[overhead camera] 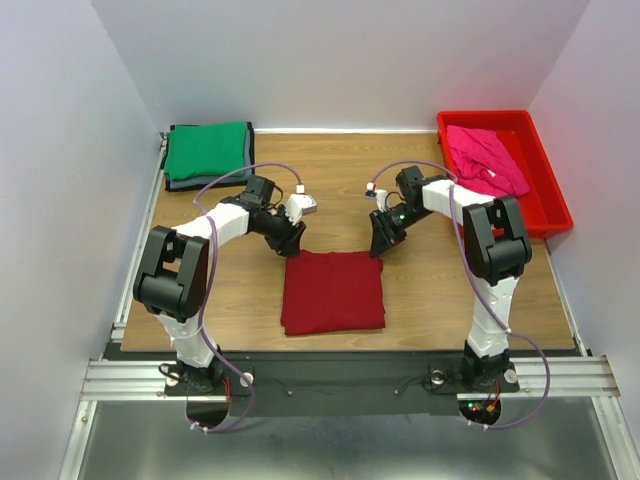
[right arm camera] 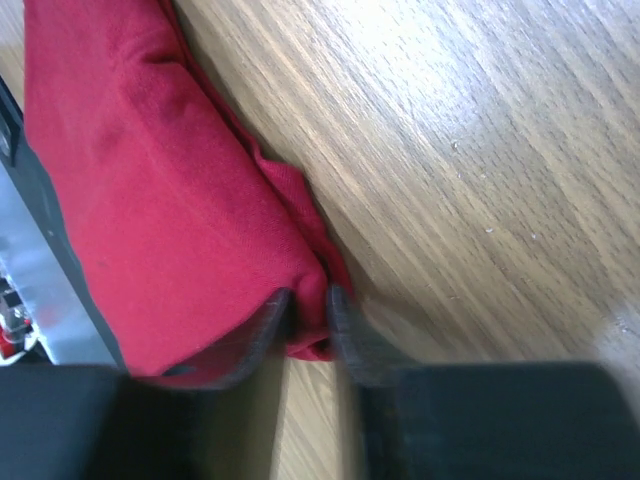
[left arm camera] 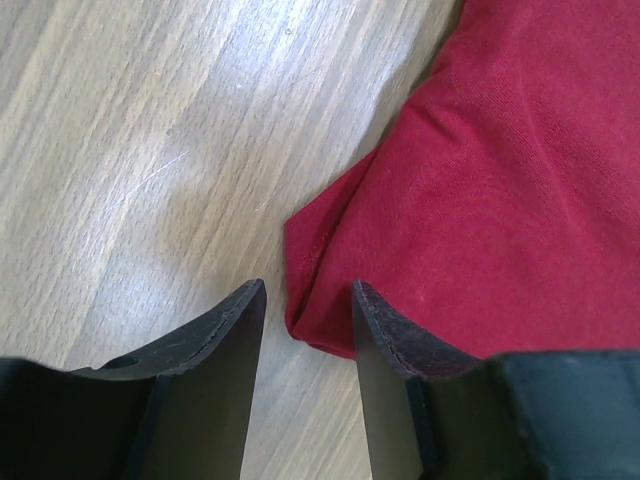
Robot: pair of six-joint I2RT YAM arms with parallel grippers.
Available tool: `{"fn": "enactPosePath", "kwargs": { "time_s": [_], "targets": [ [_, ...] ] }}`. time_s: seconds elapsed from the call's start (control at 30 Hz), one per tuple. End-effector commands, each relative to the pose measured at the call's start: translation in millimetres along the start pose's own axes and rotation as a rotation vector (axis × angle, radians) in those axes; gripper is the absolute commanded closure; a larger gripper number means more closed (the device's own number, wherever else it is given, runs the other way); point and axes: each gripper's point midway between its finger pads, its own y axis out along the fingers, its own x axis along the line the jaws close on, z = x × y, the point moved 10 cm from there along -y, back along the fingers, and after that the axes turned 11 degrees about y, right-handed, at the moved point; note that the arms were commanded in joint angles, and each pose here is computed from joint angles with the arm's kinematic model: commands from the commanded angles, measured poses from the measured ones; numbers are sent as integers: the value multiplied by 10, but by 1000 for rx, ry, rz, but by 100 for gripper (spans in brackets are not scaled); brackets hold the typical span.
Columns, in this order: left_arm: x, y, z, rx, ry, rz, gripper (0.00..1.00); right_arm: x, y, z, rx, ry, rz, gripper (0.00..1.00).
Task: Fold and stack the t-shirts
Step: Fold the tshirt
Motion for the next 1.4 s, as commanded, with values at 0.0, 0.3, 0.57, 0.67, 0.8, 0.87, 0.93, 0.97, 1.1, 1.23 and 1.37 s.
{"fn": "enactPosePath", "kwargs": {
  "time_s": [0.0, 0.3, 0.57, 0.67, 0.8, 0.87, 0.93, 0.97, 1.1, 1.23, 1.37],
  "targets": [
    [-25, -8, 32, 8, 8, 20, 52, 84, -43, -38, -28, -47, -15, 77],
    [-13, -94, -24, -5, 1, 20, 96, 280, -236, -89, -83, -90, -1, 99],
    [76, -311, -204, -71, 42, -55, 100, 332, -349, -2, -97, -112, 65, 99],
    [141, -284, -175, -57, 38, -82, 100, 239, -338, 4, -94, -103, 85, 99],
    [266, -212, -78, -39, 12, -92, 100, 3, -342, -82, -122, -72, 119, 99],
    [322, -142, -43, -29, 1, -87, 100, -108, -262, -146, -121, -59, 128, 99],
    [405, -72, -38, -25, -13, -100, 100, -164, -223, -257, -140, -65, 127, 99],
    [434, -42, -44, -24, -14, -102, 100, -193, -199, -289, -143, -61, 125, 99],
    [623, 64, -78, -10, -26, -122, 100, -348, -138, -427, -168, -50, 177, 99],
    [815, 127, -109, 0, -40, -142, 100, -557, -146, -587, -197, -37, 238, 99],
    [1003, 147, -151, -7, -47, -167, 100, -648, -229, -867, -254, -58, 283, 99]
  ]
}}
